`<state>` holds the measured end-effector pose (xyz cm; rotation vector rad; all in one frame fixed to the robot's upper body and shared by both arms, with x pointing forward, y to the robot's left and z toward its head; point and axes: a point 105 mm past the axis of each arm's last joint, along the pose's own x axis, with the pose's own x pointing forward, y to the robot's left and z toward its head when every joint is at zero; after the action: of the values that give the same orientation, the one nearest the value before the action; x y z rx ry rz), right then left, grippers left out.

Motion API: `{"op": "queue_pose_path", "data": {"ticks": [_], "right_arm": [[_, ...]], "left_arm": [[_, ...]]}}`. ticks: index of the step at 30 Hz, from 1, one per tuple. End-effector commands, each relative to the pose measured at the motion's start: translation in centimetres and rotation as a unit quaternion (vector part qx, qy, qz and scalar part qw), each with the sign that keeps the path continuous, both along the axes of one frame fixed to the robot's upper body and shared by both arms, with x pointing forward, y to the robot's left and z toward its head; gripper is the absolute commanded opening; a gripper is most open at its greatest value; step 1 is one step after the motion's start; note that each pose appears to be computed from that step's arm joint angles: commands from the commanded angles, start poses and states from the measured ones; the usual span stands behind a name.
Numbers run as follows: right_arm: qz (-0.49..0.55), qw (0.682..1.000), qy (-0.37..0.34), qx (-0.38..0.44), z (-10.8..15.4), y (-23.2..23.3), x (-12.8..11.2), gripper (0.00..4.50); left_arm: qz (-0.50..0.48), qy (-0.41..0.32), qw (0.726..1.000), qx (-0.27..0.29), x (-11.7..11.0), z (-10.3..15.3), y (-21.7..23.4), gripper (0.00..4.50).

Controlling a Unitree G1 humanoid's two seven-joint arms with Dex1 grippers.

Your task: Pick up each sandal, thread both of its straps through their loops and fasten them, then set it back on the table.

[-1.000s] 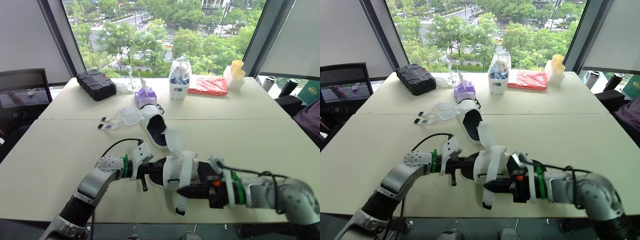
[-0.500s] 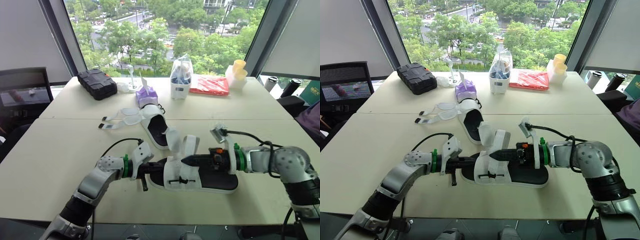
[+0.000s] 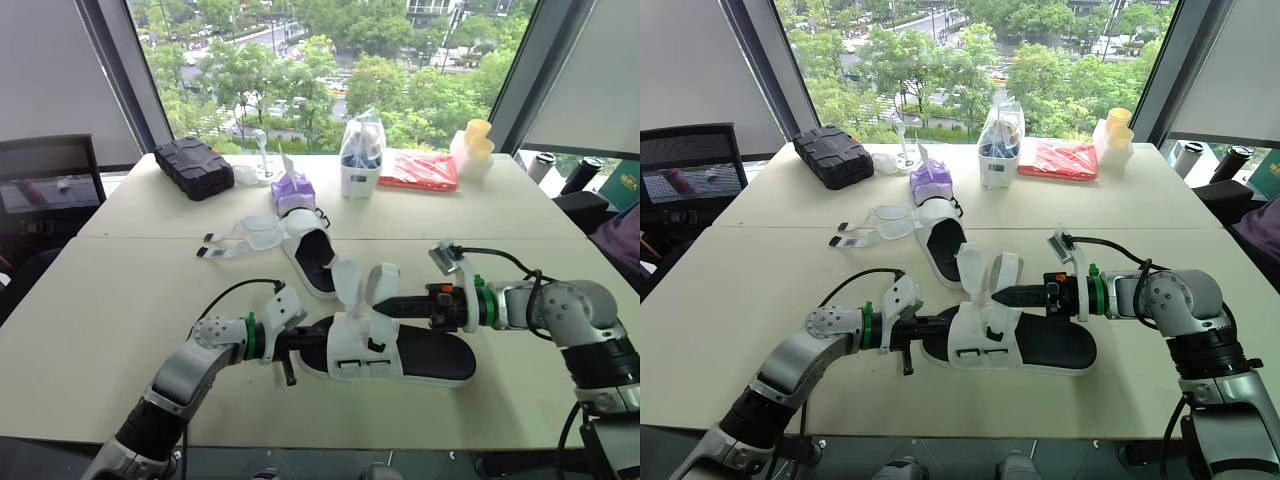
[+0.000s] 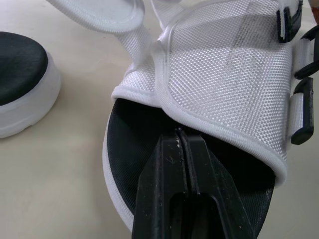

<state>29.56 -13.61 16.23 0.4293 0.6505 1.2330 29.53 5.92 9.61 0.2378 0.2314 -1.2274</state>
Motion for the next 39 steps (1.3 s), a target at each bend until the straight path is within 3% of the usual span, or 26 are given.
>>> {"op": "queue_pose_path", "data": {"ticks": [1,13,21,29,39], "right_arm": [[0.015,1.000,-0.005,0.005,0.2,0.2,-0.5,0.03],[0.015,1.000,0.015,-0.018,-1.4,0.0,-1.1,0.03],[0.037,0.992,-0.081,-0.085,-2.5,0.4,-1.1,0.03],[0.096,0.986,-0.119,-0.068,-0.7,0.9,-3.0,0.03],[0.114,0.976,-0.141,-0.117,-2.2,1.5,-3.3,0.03]], "left_arm": [[-0.002,-0.015,1.000,-0.008,0.0,0.9,0.1,0.00],[-0.005,-0.014,1.000,-0.003,-0.1,0.7,0.0,0.00],[-0.005,-0.011,1.000,-0.003,-0.2,0.6,0.1,0.00],[-0.004,-0.008,1.000,-0.004,-0.2,0.5,0.1,0.00],[-0.008,-0.007,1.000,-0.008,-0.2,0.5,-0.3,0.00]]}}
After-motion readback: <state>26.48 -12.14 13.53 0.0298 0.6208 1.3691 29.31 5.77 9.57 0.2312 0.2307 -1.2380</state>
